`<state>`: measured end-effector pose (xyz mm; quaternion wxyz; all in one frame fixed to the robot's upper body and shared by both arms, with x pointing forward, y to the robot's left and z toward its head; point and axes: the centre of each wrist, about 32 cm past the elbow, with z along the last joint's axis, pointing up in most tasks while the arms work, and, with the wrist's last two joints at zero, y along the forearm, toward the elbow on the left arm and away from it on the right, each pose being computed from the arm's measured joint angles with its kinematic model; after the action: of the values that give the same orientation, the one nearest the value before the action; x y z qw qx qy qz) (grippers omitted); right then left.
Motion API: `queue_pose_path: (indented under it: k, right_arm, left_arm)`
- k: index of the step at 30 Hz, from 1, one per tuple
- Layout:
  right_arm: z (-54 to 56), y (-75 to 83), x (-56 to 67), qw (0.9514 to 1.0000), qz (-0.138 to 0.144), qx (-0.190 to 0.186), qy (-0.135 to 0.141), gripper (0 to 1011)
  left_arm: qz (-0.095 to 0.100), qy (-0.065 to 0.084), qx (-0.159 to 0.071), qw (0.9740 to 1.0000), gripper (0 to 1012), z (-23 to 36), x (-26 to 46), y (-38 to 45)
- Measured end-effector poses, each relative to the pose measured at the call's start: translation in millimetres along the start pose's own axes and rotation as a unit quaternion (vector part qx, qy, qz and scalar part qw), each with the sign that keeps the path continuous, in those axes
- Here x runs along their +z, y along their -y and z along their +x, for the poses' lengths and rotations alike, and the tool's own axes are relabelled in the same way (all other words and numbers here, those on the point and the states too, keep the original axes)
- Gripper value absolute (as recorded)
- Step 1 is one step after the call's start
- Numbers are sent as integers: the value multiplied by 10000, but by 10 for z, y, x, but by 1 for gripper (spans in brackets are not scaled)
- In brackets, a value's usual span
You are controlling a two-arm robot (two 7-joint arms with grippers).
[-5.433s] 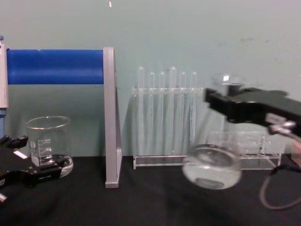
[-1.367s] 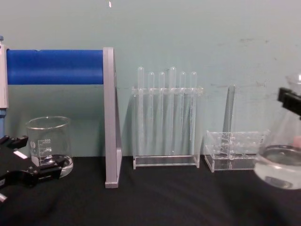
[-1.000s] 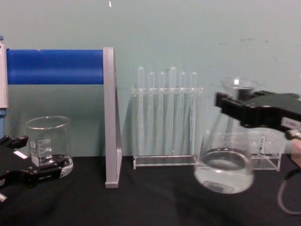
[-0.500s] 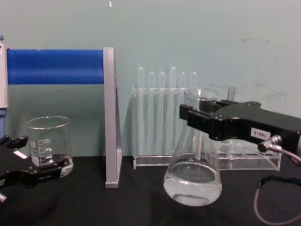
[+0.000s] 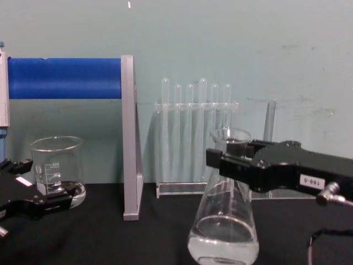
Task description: Grasp the erlenmeyer flask with one hand, shake it three times, then place it back.
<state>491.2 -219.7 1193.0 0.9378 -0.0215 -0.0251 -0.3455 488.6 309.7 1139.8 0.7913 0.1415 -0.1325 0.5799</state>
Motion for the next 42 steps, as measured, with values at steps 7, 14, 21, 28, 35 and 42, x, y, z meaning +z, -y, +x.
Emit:
queue_pose_path:
  k: [7, 14, 21, 28, 35, 42]
  right_arm:
    - [74, 32, -103, 9992, -72, 382, 130, 457]
    - [137, 50, -216, 9977, -107, 628, 243, 457]
    - [183, 54, -313, 9966, -30, 813, 160, 456]
    - [214, 45, -368, 9957, 16, 922, 113, 456]
    - [232, 40, -406, 9955, 10, 944, 48, 457]
    - [249, 38, -437, 9954, -9, 952, -32, 457]
  left_arm:
    - [0, 0, 0, 10000, 1001, 0, 0, 0]
    - [0, 0, 0, 10000, 1001, 0, 0, 0]
    - [0, 0, 0, 10000, 1001, 0, 0, 0]
    - [-1, 0, 0, 10000, 1001, 0, 0, 0]
    - [0, 0, 0, 10000, 1001, 0, 0, 0]
    - [0, 0, 0, 10000, 1001, 0, 0, 0]
